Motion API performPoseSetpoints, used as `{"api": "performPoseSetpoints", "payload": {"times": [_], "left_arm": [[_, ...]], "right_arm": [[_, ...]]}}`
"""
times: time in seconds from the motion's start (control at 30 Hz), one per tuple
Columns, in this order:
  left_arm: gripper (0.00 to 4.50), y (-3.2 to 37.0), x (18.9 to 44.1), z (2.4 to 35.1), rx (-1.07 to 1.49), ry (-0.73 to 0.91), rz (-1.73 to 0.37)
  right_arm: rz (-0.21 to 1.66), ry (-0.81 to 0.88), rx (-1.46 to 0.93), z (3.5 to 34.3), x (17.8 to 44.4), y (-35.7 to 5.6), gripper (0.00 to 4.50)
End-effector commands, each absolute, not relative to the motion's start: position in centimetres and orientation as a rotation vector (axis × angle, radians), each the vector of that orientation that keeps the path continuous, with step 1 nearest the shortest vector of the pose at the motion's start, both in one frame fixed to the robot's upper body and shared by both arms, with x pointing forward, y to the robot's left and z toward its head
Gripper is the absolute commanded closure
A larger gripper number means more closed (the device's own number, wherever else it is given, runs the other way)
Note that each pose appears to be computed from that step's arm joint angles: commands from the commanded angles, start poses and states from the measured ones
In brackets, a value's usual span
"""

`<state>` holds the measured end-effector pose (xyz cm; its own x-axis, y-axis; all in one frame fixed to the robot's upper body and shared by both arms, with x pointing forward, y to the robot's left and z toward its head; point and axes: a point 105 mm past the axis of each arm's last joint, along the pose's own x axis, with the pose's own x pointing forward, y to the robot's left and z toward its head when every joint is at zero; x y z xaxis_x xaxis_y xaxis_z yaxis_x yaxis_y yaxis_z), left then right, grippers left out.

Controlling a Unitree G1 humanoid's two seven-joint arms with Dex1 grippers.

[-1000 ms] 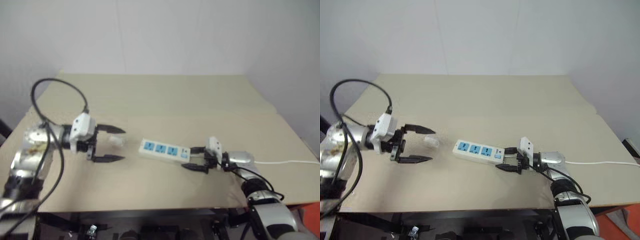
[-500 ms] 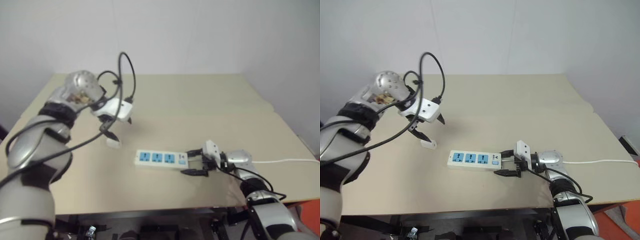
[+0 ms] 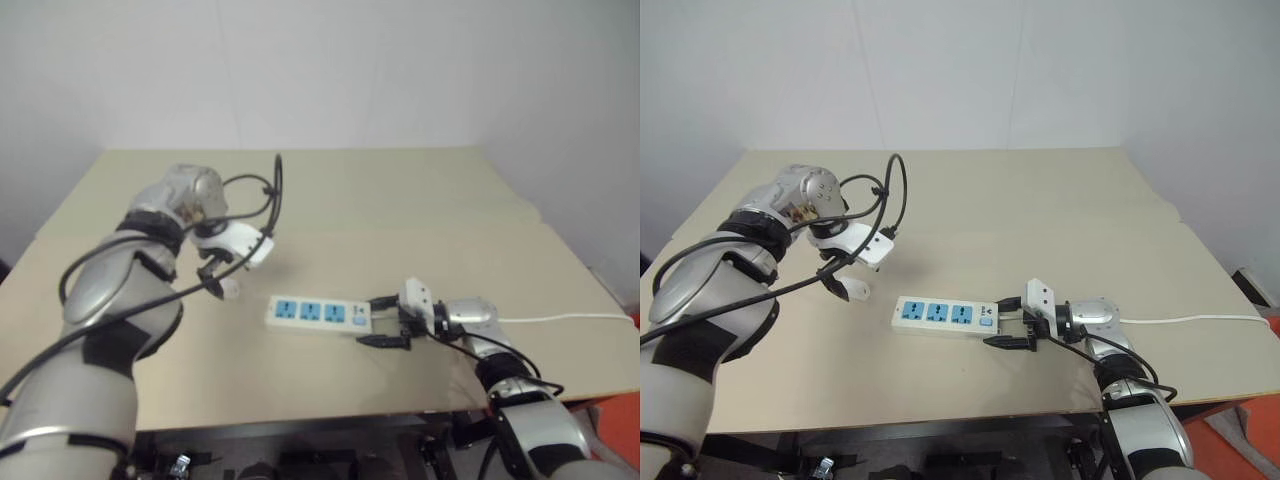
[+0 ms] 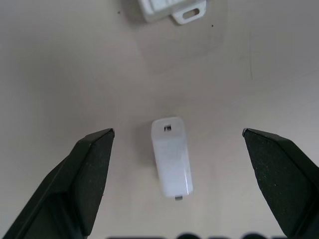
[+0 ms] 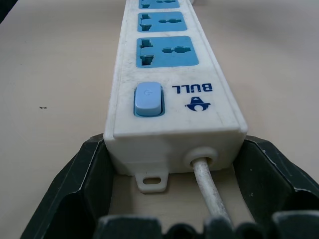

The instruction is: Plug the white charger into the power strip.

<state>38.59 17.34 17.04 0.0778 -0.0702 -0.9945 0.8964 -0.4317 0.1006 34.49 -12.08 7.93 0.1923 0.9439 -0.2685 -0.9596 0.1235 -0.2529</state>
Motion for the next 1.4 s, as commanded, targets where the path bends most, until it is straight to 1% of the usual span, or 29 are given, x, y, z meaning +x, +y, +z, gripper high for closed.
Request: {"api": "performPoseSetpoints", "payload": {"times": [0.03,0.17,0.43,0.63,0.73,0.87,0.97,1.03,1.13,1.2,1.27,1.33,1.37,1.4], "left_arm": [[0.00,17.7,38.9,16.7,1.567,0.856,-1.454],[0.00,17.5,39.2,15.9,1.567,0.848,-1.428],[0.00,16.9,39.6,15.7,1.561,0.831,-1.399],[0.00,17.1,39.6,15.3,1.572,0.848,-1.396],[0.54,17.0,39.7,15.0,1.570,0.848,-1.390],[1.87,17.0,39.6,14.7,1.583,0.855,-1.394],[2.86,17.5,40.0,14.4,1.632,0.865,-1.357],[3.50,17.4,40.0,14.4,1.621,0.859,-1.350],[3.50,17.2,40.0,14.6,1.606,0.826,-1.356],[3.50,16.9,40.1,15.4,1.606,0.779,-1.367],[3.50,16.0,40.1,18.2,1.570,0.663,-1.386],[3.50,15.2,39.8,21.9,1.514,0.528,-1.391],[3.50,15.0,39.7,23.0,1.498,0.488,-1.393],[3.50,14.7,39.6,25.0,1.456,0.405,-1.378]], "right_arm": [[1.365,0.094,-0.434,7.0,34.5,-12.5,1.09],[1.362,0.094,-0.434,7.1,34.5,-12.5,1.09],[1.348,0.105,-0.441,7.0,34.6,-12.9,1.09],[1.332,0.106,-0.439,7.0,34.7,-13.0,1.09],[1.325,0.112,-0.440,6.9,34.7,-13.1,1.09],[1.321,0.117,-0.437,6.8,34.7,-13.2,1.09],[1.318,0.115,-0.437,6.9,34.7,-13.2,1.09],[1.316,0.116,-0.442,6.9,34.7,-13.3,1.09],[1.314,0.117,-0.446,6.9,34.7,-13.3,1.09],[1.314,0.118,-0.447,6.9,34.7,-13.3,1.09],[1.314,0.118,-0.449,6.9,34.7,-13.3,1.09],[1.316,0.116,-0.452,6.9,34.7,-13.3,1.09],[1.317,0.116,-0.452,6.9,34.6,-13.4,1.09],[1.323,0.113,-0.458,7.0,34.6,-13.4,1.09]]}}
